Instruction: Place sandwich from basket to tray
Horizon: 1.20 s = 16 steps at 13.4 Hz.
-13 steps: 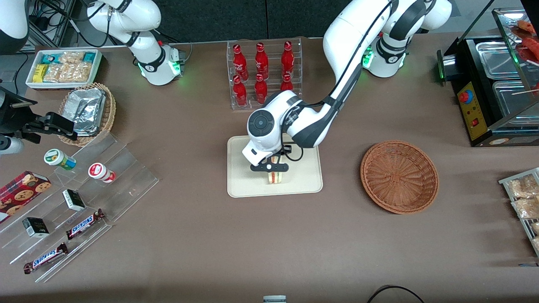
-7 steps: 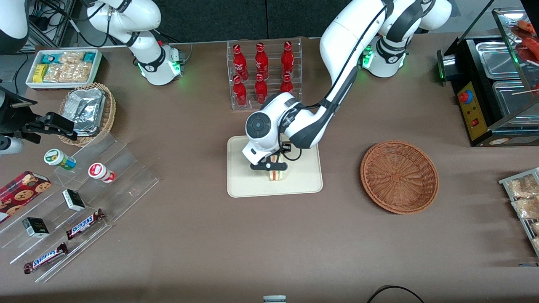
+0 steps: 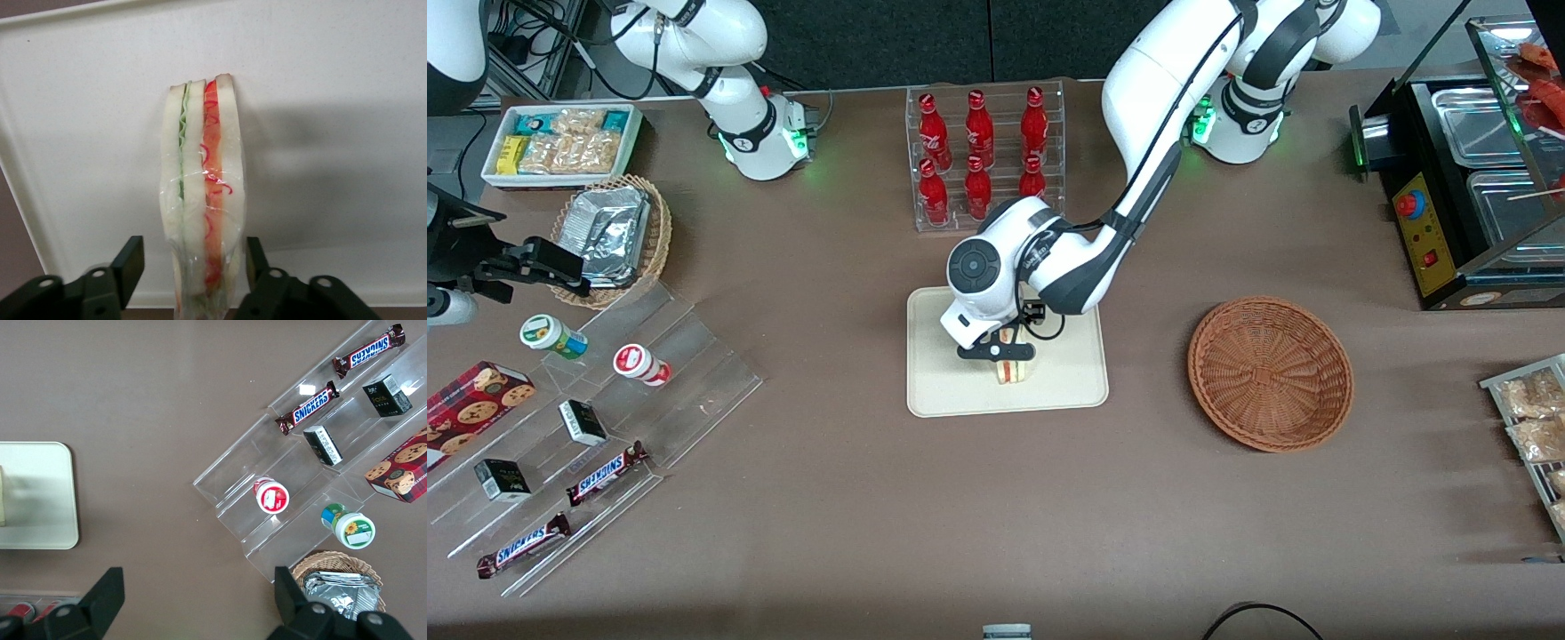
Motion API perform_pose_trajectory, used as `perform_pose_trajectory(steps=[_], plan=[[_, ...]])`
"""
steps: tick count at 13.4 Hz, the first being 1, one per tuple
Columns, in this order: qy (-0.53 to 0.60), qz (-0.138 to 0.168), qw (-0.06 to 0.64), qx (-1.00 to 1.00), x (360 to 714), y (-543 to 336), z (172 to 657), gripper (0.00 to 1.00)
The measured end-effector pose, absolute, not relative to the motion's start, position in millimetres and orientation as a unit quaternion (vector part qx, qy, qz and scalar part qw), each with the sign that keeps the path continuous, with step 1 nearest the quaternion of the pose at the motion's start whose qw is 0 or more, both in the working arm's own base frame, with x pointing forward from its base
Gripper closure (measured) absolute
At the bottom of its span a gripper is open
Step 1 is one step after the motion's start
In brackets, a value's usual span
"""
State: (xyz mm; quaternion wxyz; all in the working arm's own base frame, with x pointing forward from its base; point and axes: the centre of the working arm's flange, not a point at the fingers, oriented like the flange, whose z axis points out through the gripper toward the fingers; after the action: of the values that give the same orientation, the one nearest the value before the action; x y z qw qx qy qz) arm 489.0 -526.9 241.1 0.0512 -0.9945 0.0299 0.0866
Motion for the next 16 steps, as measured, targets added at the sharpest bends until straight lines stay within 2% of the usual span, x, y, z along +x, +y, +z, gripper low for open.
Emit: perform_pose_trajectory(steps=[2, 3, 7, 9, 13, 16], plan=[[0.03, 0.086, 0.051, -0.995, 489, -527, 243, 0.04], [0.03, 0.086, 0.051, -0.995, 490, -527, 245, 0.0], [0.016, 0.082, 0.058, -0.995, 502, -511, 292, 0.0], [-0.006, 0.077, 0.055, -0.996, 523, -486, 317, 0.0], [-0.058, 0.082, 0.053, -0.993, 570, -413, 329, 0.0], [-0.052, 0.093, 0.039, -0.993, 590, -361, 341, 0.0]])
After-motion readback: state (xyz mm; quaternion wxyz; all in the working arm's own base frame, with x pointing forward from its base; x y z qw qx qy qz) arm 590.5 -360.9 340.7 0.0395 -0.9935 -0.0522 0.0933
